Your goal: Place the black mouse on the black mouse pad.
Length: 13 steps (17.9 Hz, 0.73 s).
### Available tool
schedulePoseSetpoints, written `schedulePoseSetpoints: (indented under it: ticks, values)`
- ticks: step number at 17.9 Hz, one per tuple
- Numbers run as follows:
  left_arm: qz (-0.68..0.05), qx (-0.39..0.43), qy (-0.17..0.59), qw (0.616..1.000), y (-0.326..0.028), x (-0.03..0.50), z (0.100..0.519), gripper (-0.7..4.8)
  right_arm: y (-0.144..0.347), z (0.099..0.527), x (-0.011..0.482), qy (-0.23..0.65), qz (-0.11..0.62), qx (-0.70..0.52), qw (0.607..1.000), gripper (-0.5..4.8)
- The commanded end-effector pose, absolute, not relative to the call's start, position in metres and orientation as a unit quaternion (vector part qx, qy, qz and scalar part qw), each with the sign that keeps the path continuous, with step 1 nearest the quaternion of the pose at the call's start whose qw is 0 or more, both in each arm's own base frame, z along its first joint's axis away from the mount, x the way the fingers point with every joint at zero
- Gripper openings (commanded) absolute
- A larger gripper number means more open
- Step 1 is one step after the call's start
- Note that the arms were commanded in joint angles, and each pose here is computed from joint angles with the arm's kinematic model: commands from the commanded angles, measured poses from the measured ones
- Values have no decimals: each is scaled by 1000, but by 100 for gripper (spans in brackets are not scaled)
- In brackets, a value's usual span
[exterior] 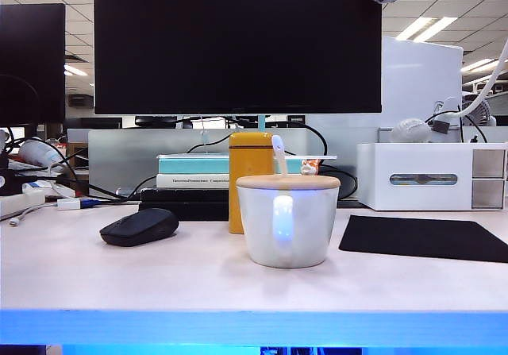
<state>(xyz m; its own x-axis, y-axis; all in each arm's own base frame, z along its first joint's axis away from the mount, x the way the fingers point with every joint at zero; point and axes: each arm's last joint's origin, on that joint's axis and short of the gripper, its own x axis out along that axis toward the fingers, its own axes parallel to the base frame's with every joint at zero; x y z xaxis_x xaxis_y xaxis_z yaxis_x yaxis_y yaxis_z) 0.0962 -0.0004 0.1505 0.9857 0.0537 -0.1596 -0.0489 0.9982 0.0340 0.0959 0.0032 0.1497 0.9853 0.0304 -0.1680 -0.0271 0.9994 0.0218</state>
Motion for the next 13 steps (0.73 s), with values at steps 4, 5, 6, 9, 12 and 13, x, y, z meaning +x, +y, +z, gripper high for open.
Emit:
schedulePoseSetpoints:
  ticks: [4, 5, 6, 9, 12, 13]
  values:
    - [29, 8, 87, 996, 0, 96, 149, -2, 4, 148, 96, 84, 15, 58, 995, -1]
    - [29, 8, 86, 996, 0, 96, 149, -3, 4, 148, 97, 84, 15, 66, 994, -1]
    - [29, 3, 86, 996, 0, 96, 149, -3, 4, 149, 97, 81, 15, 69, 994, -1]
    - [35, -40, 80, 995, 0, 96, 151, -4, 3, 155, 97, 51, 10, 140, 989, -1]
    - [36, -77, 53, 995, 0, 92, 173, -4, 3, 175, 94, 19, 14, 225, 974, -2]
    - [35, -81, 40, 995, 0, 89, 184, -4, 3, 187, 91, 3, 18, 224, 974, -2]
